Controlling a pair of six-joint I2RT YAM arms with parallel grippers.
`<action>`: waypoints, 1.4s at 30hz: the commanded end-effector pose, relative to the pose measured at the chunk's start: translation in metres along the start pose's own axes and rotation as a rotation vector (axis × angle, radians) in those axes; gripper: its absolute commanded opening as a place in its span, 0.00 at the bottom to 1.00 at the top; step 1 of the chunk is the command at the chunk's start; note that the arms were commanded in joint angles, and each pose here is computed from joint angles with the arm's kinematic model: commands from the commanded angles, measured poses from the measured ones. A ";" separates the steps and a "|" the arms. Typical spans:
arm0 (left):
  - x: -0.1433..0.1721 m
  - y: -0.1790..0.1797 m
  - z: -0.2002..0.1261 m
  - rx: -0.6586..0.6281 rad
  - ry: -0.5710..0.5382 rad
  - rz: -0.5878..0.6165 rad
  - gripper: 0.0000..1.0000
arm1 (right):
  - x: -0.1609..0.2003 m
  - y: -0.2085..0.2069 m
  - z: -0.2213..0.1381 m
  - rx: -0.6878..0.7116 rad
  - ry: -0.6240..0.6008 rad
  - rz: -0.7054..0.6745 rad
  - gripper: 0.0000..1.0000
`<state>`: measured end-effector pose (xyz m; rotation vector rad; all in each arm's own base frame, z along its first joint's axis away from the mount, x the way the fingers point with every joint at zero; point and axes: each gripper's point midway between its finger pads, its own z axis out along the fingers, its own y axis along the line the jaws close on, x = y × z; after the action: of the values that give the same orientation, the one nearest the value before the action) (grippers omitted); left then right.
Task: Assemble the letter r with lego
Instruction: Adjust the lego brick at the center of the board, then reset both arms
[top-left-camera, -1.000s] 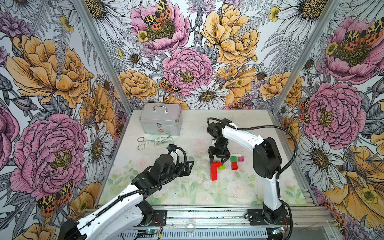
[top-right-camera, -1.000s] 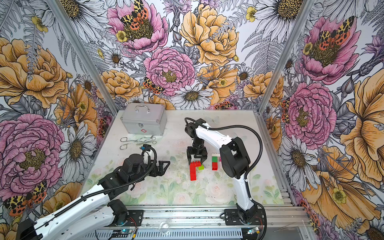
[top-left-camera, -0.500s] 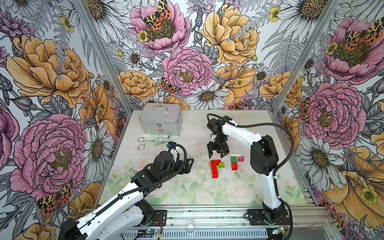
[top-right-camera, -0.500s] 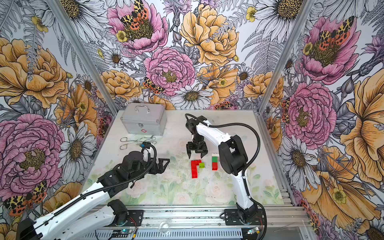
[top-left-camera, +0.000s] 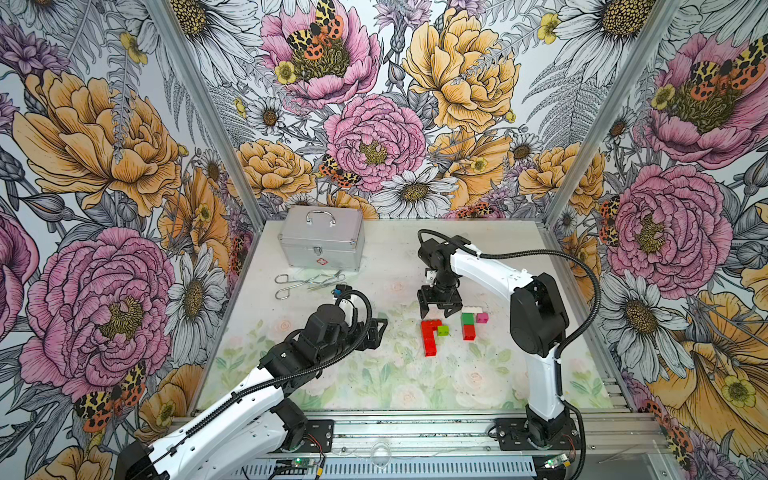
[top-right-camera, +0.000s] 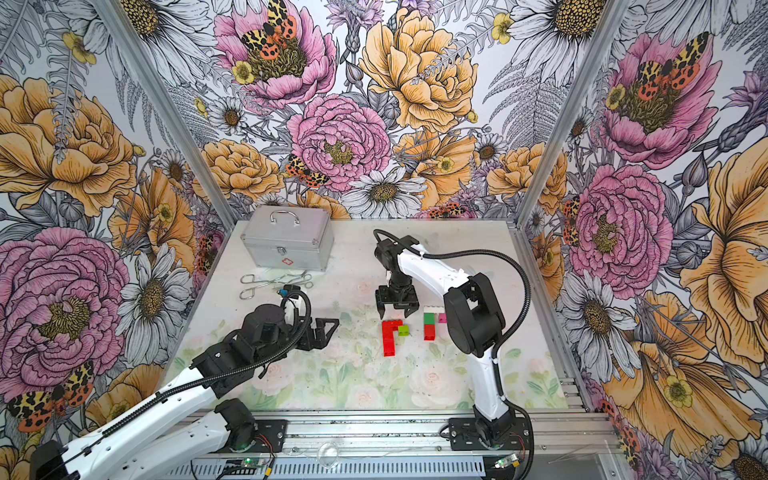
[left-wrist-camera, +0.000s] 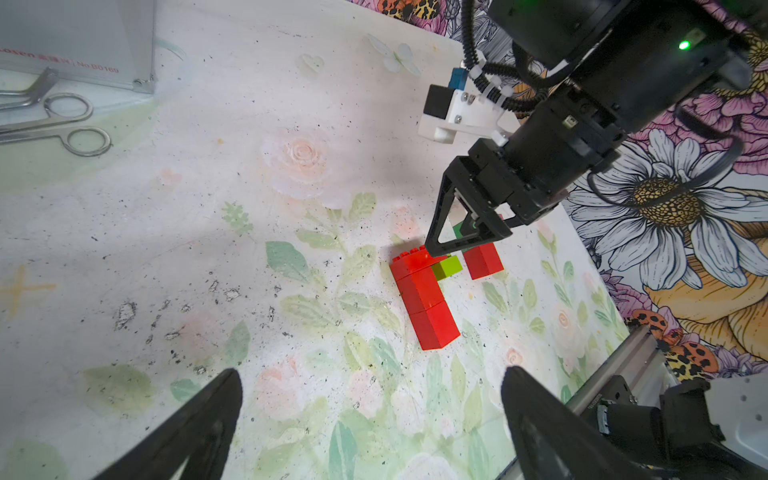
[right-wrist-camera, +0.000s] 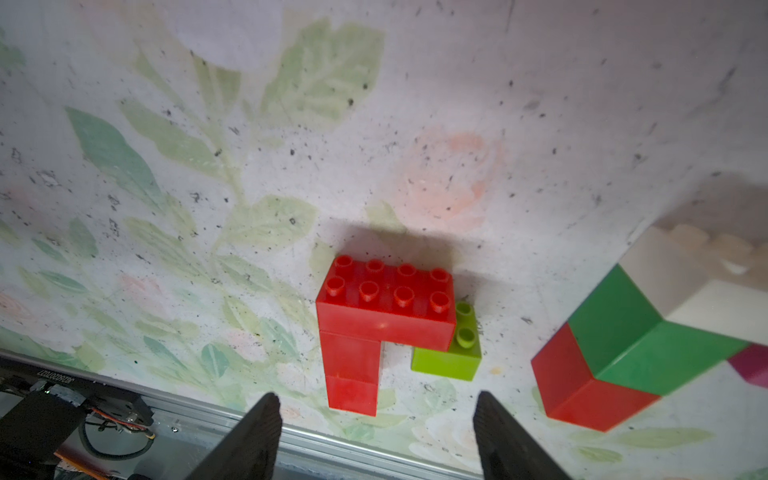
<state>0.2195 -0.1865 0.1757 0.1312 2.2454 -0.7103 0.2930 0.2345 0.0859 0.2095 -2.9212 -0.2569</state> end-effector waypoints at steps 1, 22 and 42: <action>-0.002 0.007 0.000 -0.042 -0.014 0.010 0.99 | -0.013 -0.008 -0.016 0.053 -0.110 -0.033 0.77; -0.061 0.083 0.036 -0.383 -0.185 0.024 0.99 | -0.063 -0.105 -0.072 0.180 -0.664 0.141 0.90; -0.087 0.151 -0.043 -0.755 -0.536 0.183 0.99 | 0.002 -0.219 -0.077 0.340 -0.857 0.439 1.00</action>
<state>0.3026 -0.0390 0.1728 -0.1616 1.8996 0.1662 0.3352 0.0094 0.1159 -0.5643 -3.6766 0.3656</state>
